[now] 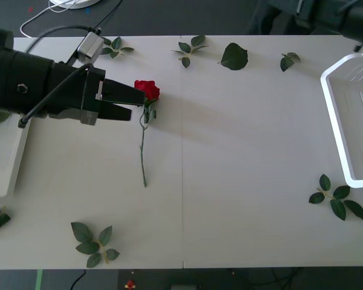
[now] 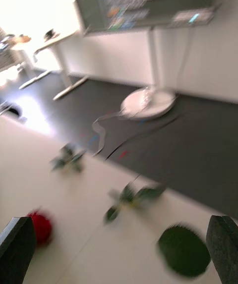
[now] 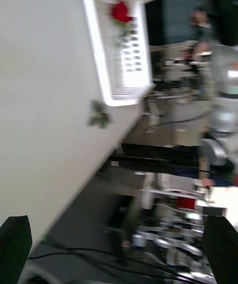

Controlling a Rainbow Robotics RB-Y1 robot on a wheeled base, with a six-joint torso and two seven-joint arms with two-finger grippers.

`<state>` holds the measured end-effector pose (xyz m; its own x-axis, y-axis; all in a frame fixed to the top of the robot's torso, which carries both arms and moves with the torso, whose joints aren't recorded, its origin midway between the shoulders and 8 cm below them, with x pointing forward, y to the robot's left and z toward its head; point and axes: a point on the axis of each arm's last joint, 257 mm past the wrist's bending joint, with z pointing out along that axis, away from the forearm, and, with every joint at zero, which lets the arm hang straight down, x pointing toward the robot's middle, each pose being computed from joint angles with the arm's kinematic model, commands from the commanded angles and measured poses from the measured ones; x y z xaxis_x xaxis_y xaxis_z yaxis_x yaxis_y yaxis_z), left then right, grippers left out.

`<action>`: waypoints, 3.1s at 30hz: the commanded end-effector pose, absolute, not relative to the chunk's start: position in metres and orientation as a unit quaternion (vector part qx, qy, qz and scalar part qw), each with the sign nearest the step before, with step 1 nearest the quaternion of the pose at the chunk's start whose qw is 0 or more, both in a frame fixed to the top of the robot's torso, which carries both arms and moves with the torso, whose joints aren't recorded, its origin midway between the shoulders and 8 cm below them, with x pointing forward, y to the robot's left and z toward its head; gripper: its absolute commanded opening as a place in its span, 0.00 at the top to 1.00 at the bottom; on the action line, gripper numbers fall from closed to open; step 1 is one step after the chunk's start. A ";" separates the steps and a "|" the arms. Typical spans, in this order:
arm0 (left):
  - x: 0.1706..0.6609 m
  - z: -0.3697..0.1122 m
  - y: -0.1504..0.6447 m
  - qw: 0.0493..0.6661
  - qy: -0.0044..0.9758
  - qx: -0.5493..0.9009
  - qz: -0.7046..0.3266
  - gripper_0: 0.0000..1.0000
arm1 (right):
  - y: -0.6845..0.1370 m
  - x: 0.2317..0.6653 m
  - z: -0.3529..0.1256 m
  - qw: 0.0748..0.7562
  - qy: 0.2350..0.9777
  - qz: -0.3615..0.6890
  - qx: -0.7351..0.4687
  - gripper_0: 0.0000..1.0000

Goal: Place the red flowers into the right box and the blue flowers into the left box. If a person shows an open palm, hand one flower to the person first, then continue sorting.

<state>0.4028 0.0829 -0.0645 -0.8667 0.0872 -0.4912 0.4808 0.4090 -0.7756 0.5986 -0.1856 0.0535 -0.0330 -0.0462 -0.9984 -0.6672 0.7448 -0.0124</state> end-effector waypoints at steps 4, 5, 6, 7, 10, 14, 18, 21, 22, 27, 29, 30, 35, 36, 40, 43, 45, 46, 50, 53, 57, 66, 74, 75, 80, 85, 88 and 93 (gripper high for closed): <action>0.446 -0.069 0.100 0.223 0.884 0.151 -0.382 0.00 | -0.202 0.535 0.075 0.582 0.685 0.289 -0.331 0.00; 0.451 -0.070 0.100 0.225 0.890 0.144 -0.369 0.00 | -0.202 0.527 0.071 0.570 0.687 0.299 -0.337 0.00; 0.458 -0.074 0.100 0.228 0.898 0.134 -0.353 0.00 | -0.200 0.516 0.068 0.555 0.688 0.317 -0.345 0.00; 0.464 -0.079 0.100 0.230 0.905 0.121 -0.336 0.00 | -0.198 0.503 0.065 0.540 0.687 0.334 -0.353 0.00; 0.476 -0.090 0.098 0.237 0.917 0.098 -0.305 0.00 | -0.192 0.478 0.057 0.516 0.685 0.362 -0.365 0.00; 0.491 -0.108 0.096 0.251 0.926 0.073 -0.272 0.00 | -0.181 0.450 0.044 0.500 0.683 0.370 -0.383 0.00; 0.502 -0.136 0.096 0.267 0.931 0.055 -0.243 0.00 | -0.168 0.424 0.028 0.492 0.682 0.375 -0.389 0.00; 0.510 -0.157 0.101 0.285 0.930 0.057 -0.224 0.00 | -0.159 0.408 0.017 0.491 0.684 0.372 -0.391 0.00; 0.513 -0.163 0.102 0.289 0.930 0.057 -0.219 0.00 | -0.157 0.404 0.014 0.491 0.685 0.372 -0.390 0.00; 0.534 -0.193 0.111 0.321 0.924 0.063 -0.196 0.00 | -0.145 0.382 0.001 0.484 0.689 0.375 -0.389 0.00; 0.542 -0.201 0.111 0.334 0.919 0.065 -0.199 0.00 | -0.142 0.374 -0.004 0.480 0.692 0.376 -0.387 0.00; 0.546 -0.208 0.112 0.340 0.917 0.069 -0.197 0.00 | -0.139 0.370 -0.006 0.479 0.692 0.377 -0.386 0.00; 0.567 -0.226 0.119 0.370 0.908 0.083 -0.180 0.00 | -0.130 0.355 -0.012 0.474 0.696 0.386 -0.377 0.00; 0.571 -0.228 0.119 0.376 0.905 0.083 -0.180 0.00 | -0.128 0.352 -0.014 0.467 0.700 0.392 -0.373 0.00; 0.581 -0.235 0.125 0.391 0.901 0.092 -0.166 0.00 | -0.121 0.342 -0.014 0.450 0.707 0.409 -0.361 0.00; 0.584 -0.240 0.125 0.396 0.899 0.100 -0.161 0.00 | -0.119 0.340 -0.012 0.449 0.706 0.412 -0.360 0.00; 0.588 -0.242 0.124 0.407 0.893 0.118 -0.153 0.00 | -0.119 0.340 -0.012 0.448 0.707 0.412 -0.359 0.00; 0.591 -0.245 0.127 0.416 0.888 0.128 -0.146 0.00 | -0.119 0.340 -0.013 0.447 0.708 0.413 -0.358 0.00; 0.593 -0.254 0.125 0.430 0.878 0.151 -0.146 0.00 | -0.121 0.339 -0.015 0.439 0.711 0.418 -0.357 0.00; 0.589 -0.262 0.122 0.424 0.879 0.161 -0.143 0.00 | -0.122 0.339 -0.016 0.434 0.712 0.420 -0.358 0.00; 0.584 -0.265 0.111 0.420 0.879 0.168 -0.150 0.00 | -0.122 0.340 -0.016 0.435 0.710 0.422 -0.357 0.00; 0.585 -0.274 0.083 0.417 0.878 0.176 -0.155 0.00 | -0.120 0.339 -0.015 0.438 0.706 0.424 -0.359 0.00; 0.595 -0.288 0.091 0.412 0.883 0.185 -0.124 0.00 | -0.120 0.338 -0.015 0.440 0.704 0.424 -0.361 0.00; 0.596 -0.288 0.092 0.414 0.883 0.187 -0.121 0.00 | -0.120 0.339 -0.015 0.442 0.703 0.424 -0.361 0.00; 0.601 -0.287 0.098 0.422 0.879 0.198 -0.106 0.19 | -0.120 0.339 -0.014 0.441 0.703 0.425 -0.361 0.00; 0.608 -0.286 0.108 0.436 0.868 0.225 -0.074 1.00 | -0.120 0.339 -0.014 0.442 0.703 0.424 -0.361 0.00; 0.608 -0.287 0.109 0.436 0.868 0.225 -0.073 1.00 | -0.120 0.339 -0.014 0.442 0.703 0.424 -0.361 0.00; 0.609 -0.286 0.111 0.436 0.869 0.221 -0.073 1.00 | -0.120 0.339 -0.014 0.442 0.703 0.424 -0.361 0.00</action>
